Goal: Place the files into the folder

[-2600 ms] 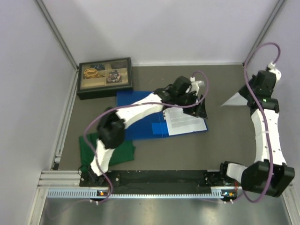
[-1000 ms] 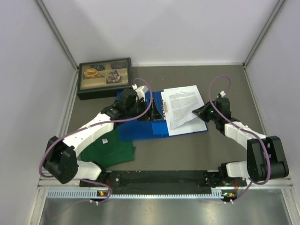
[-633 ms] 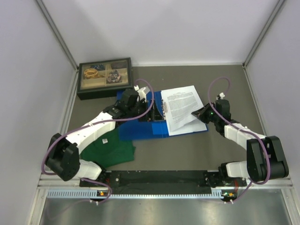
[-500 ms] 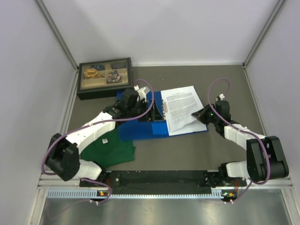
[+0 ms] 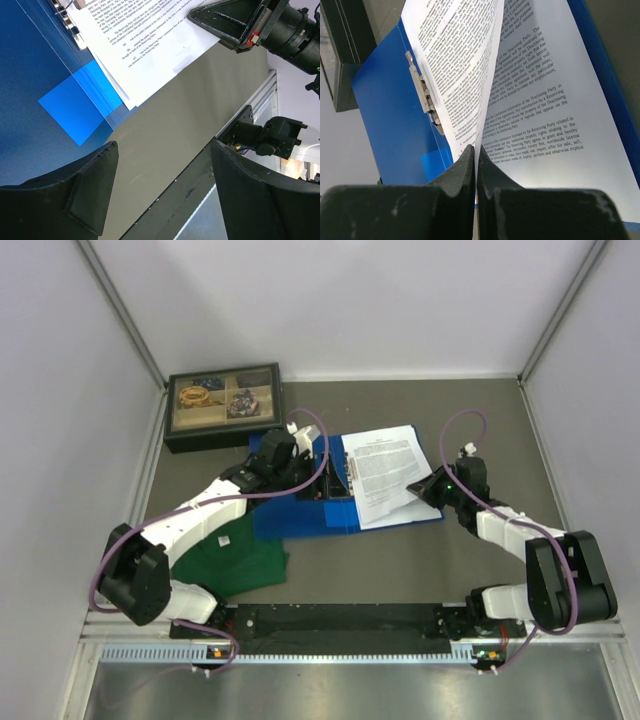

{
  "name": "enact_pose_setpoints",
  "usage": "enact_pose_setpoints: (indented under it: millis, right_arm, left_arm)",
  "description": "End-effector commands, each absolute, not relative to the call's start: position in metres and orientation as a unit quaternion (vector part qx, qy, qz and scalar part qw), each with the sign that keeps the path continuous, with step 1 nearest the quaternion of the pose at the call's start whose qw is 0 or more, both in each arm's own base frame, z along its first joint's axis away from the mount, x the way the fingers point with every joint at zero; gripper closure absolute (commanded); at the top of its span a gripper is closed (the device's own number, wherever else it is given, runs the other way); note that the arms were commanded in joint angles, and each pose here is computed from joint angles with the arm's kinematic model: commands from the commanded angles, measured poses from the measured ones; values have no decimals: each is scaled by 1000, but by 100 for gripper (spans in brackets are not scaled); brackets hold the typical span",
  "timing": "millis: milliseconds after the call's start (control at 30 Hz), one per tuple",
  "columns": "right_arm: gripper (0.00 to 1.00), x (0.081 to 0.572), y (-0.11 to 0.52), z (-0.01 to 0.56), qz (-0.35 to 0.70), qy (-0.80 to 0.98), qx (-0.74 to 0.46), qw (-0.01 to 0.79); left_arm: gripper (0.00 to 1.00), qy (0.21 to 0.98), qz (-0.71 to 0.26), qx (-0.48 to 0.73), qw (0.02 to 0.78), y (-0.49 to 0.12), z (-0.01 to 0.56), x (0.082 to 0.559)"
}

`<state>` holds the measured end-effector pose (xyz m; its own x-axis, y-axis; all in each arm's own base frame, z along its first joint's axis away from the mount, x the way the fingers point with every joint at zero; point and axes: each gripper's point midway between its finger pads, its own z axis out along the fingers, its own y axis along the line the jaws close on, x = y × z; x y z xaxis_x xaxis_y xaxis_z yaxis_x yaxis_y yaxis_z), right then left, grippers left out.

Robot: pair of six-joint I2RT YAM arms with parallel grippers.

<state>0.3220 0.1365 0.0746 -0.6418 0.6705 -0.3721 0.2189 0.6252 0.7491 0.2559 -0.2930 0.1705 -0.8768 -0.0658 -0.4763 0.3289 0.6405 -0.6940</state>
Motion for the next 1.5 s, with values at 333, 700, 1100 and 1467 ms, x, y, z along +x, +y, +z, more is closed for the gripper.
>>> enact_pose_setpoints:
  millis: [333, 700, 1100, 1467]
  right_arm:
    - [68, 323, 154, 93, 331, 848, 233, 341]
    - [1, 227, 105, 123, 198, 920, 178, 288]
    - [21, 415, 190, 185, 268, 884, -37, 382]
    - [39, 470, 310, 135, 420, 849, -126, 296]
  left_arm:
    - [21, 859, -429, 92, 263, -298, 183, 267]
    - [20, 876, -387, 62, 280, -285, 189, 307]
    - [25, 867, -402, 18, 294, -276, 172, 315]
    - [17, 876, -395, 23, 275, -273, 147, 321]
